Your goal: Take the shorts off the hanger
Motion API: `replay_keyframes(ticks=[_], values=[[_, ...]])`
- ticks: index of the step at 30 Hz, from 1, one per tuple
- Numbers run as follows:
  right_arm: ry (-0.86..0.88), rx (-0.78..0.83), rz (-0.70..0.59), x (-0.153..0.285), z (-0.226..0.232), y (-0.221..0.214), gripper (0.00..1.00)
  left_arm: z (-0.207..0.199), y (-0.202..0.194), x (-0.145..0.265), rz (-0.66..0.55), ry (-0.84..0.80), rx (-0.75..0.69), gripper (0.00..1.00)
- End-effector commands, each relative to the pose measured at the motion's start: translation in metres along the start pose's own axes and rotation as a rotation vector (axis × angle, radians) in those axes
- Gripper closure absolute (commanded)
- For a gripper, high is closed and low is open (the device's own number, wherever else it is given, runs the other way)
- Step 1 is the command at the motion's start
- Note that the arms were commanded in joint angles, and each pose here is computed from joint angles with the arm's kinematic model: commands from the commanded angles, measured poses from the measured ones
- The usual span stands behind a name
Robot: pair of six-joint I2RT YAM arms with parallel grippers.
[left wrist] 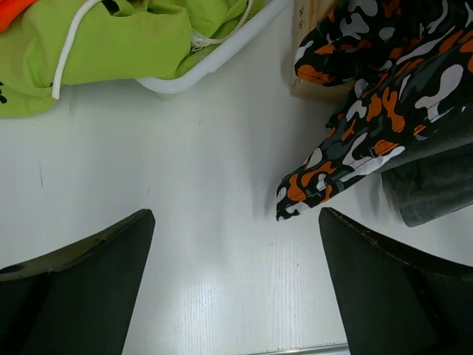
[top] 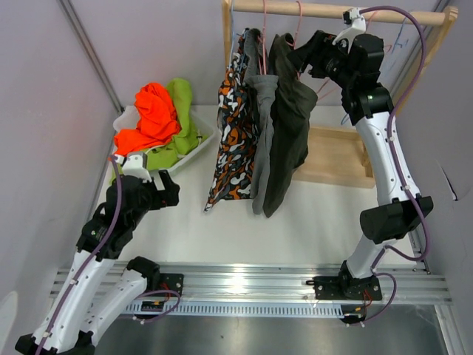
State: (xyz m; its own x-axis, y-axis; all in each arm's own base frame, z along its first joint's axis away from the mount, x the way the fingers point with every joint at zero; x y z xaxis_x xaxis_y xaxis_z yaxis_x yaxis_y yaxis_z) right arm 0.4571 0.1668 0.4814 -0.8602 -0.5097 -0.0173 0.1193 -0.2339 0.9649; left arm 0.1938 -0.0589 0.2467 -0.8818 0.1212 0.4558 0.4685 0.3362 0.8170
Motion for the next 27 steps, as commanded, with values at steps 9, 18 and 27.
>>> replay_keyframes(ticks=[9,18,27], values=[[0.026,0.036,-0.059,-0.010,0.016,0.009,0.75,-0.004,0.001,-0.001,-0.023,-0.038,-0.012,0.01],[0.003,0.036,-0.044,-0.011,0.011,0.004,0.81,-0.004,0.002,0.001,-0.032,-0.041,-0.010,0.01],[-0.005,0.022,-0.016,-0.018,0.005,-0.012,1.00,-0.006,0.003,0.002,-0.036,-0.055,-0.016,0.01]])
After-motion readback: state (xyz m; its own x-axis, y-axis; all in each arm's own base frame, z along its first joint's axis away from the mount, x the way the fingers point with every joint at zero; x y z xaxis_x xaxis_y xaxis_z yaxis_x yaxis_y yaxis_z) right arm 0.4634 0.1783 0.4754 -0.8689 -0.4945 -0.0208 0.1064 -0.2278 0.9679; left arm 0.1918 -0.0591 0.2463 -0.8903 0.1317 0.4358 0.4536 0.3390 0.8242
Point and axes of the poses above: each gripper's point midway between its finger pads, its own x axis back along the fingers, its own z axis along the line the jaws close on, y = z × x, the point moved 3 cm from there along x, back along the fingers, and after that the axes turned 9 degrees about x, right-handed, at the moved point
